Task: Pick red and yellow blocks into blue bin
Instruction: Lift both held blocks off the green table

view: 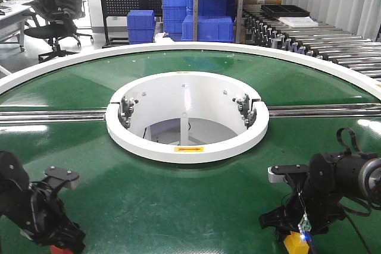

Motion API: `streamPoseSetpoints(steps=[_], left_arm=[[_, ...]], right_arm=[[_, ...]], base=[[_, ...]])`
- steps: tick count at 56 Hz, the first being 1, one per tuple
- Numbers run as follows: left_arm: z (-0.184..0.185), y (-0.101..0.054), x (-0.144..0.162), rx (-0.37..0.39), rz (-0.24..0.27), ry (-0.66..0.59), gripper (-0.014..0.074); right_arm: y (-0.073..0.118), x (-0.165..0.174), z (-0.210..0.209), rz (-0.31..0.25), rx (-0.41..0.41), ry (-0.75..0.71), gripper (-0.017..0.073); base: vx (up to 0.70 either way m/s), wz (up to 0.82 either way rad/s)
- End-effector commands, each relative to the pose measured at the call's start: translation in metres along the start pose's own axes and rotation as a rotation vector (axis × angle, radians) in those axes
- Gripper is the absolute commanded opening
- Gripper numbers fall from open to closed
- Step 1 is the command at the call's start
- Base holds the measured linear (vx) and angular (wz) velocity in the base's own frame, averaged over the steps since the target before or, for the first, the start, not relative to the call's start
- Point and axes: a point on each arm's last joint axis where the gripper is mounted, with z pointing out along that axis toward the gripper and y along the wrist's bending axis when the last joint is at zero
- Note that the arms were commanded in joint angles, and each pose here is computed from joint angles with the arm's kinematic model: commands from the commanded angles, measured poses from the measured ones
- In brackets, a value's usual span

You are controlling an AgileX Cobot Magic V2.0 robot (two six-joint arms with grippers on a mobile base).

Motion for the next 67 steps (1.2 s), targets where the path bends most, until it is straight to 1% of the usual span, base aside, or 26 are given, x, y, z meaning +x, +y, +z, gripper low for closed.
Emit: streamPoseSetpoints(steps=[1,5,9,14,15,18,19,25,29,32,37,44,47,50,55,60,64,67], left_arm=[[-0.014,-0.005,-0.012,-0.014,-0.018,-0.077,0.0514],[-0.012,-0.003,-0.012,-0.018,-0.028,-0.072,0.0464],[-0.011,-0.002,-0.012,-0.029,-0.025,-0.073,0.0378],[-0.012,-0.002,-0.011,-0.038,-0.016,-0.07,0.0181],[-0.012,-0.002,-0.011,-0.038,-0.016,-0.07,0.0124],[-0.013,-0.002,-0.011,-0.037,-0.016,-0.07,0.0009],[-0.013,-0.002,-0.011,-0.036,-0.016,-0.069,-0.0009],[-0.022,-0.005,-0.013,-0.031,-0.049,-0.096,-0.0008],[-0.037,-0.009,-0.016,-0.038,-0.049,-0.145,-0.0005],[-0.051,-0.012,-0.018,-0.049,-0.047,-0.198,-0.0003],[-0.087,-0.022,-0.022,-0.072,-0.042,-0.319,-0.0001],[-0.138,-0.037,-0.019,-0.109,-0.017,-0.464,0.0],[-0.161,-0.045,-0.014,-0.125,-0.002,-0.522,0.0],[-0.179,-0.051,-0.009,-0.136,0.003,-0.569,0.0],[-0.213,-0.065,0.004,-0.155,-0.008,-0.671,0.0],[-0.237,-0.076,0.022,-0.192,-0.017,-0.784,0.0],[-0.244,-0.083,0.042,-0.218,-0.028,-0.846,0.0],[-0.248,-0.089,0.06,-0.24,-0.028,-0.891,0.0]], right_arm=[[0.001,-0.014,-0.028,-0.015,0.003,-0.114,-0.001],[0.001,-0.014,-0.028,-0.015,0.003,-0.114,-0.001],[0.001,-0.014,-0.028,-0.015,0.003,-0.114,-0.001],[0.001,-0.014,-0.028,-0.015,0.003,-0.114,-0.001],[0.001,-0.014,-0.028,-0.015,0.003,-0.114,-0.001],[0.001,-0.014,-0.028,-0.015,0.003,-0.114,-0.001],[0.001,-0.014,-0.028,-0.015,0.003,-0.114,-0.001],[0.001,-0.013,-0.028,-0.015,0.003,-0.11,-0.001],[0.002,-0.013,-0.03,-0.015,0.003,-0.108,-0.001],[0.002,-0.013,-0.035,-0.016,0.003,-0.118,-0.001],[0.003,-0.014,-0.047,-0.014,-0.001,-0.148,-0.001],[0.004,-0.015,-0.082,-0.014,-0.004,-0.235,-0.001],[0.006,-0.015,-0.102,-0.009,-0.019,-0.285,-0.001],[0.01,-0.013,-0.123,-0.011,-0.045,-0.339,-0.001],[0.017,-0.008,-0.156,-0.038,-0.098,-0.426,-0.001],[0.032,0.007,-0.193,-0.147,-0.13,-0.546,-0.001],[0.045,0.023,-0.216,-0.218,-0.139,-0.659,-0.001],[0.052,0.04,-0.23,-0.247,-0.144,-0.736,-0.001]], base=[[0.0,0.0],[0.0,0.0],[0.0,0.0],[0.0,0.0],[0.0,0.0],[0.0,0.0],[0.0,0.0],[0.0,0.0],[0.0,0.0],[0.0,0.0],[0.0,0.0],[0.0,0.0],[0.0,0.0],[0.0,0.0],[0.0,0.0],[0.0,0.0],[0.0,0.0],[0.0,0.0]])
